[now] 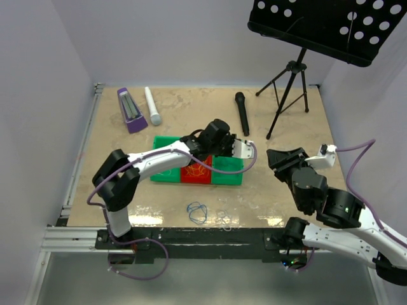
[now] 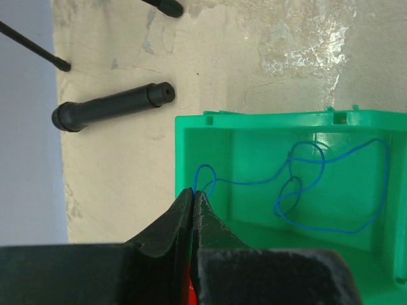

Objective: Untangle the cables

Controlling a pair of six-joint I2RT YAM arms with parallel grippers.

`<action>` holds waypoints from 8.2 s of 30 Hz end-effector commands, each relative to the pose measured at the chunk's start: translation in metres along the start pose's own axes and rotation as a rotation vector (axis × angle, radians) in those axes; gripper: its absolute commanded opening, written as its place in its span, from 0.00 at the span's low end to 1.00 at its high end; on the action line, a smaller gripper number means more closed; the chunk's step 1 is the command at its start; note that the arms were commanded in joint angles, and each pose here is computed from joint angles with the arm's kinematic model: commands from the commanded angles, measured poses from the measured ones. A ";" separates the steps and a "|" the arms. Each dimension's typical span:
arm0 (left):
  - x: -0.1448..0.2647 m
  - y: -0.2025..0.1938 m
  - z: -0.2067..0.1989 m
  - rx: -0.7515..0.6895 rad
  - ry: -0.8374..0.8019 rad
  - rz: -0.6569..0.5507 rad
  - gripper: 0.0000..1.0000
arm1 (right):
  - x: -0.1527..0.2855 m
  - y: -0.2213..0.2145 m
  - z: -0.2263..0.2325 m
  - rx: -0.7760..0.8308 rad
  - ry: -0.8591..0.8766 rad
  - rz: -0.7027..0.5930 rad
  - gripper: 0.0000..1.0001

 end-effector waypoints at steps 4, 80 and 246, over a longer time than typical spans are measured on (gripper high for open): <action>-0.008 -0.007 -0.009 0.038 -0.026 0.055 0.00 | 0.003 0.012 0.000 -0.049 -0.025 -0.036 0.43; 0.126 -0.057 -0.138 -0.123 -0.685 0.058 0.00 | -0.001 0.005 0.002 -0.023 -0.044 -0.020 0.44; 0.147 -0.185 0.003 0.569 0.022 0.254 0.00 | 0.000 0.026 0.016 0.008 -0.051 -0.060 0.44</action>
Point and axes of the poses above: each gripper's point midway between its finger pads, its own x axis back along the fingers, its own z axis along the line the jaws close on, y = z × x, the point moved 6 cm from there along x, back along the fingers, and after that the axes turned 12 degrees about x, right-handed, at the moved point
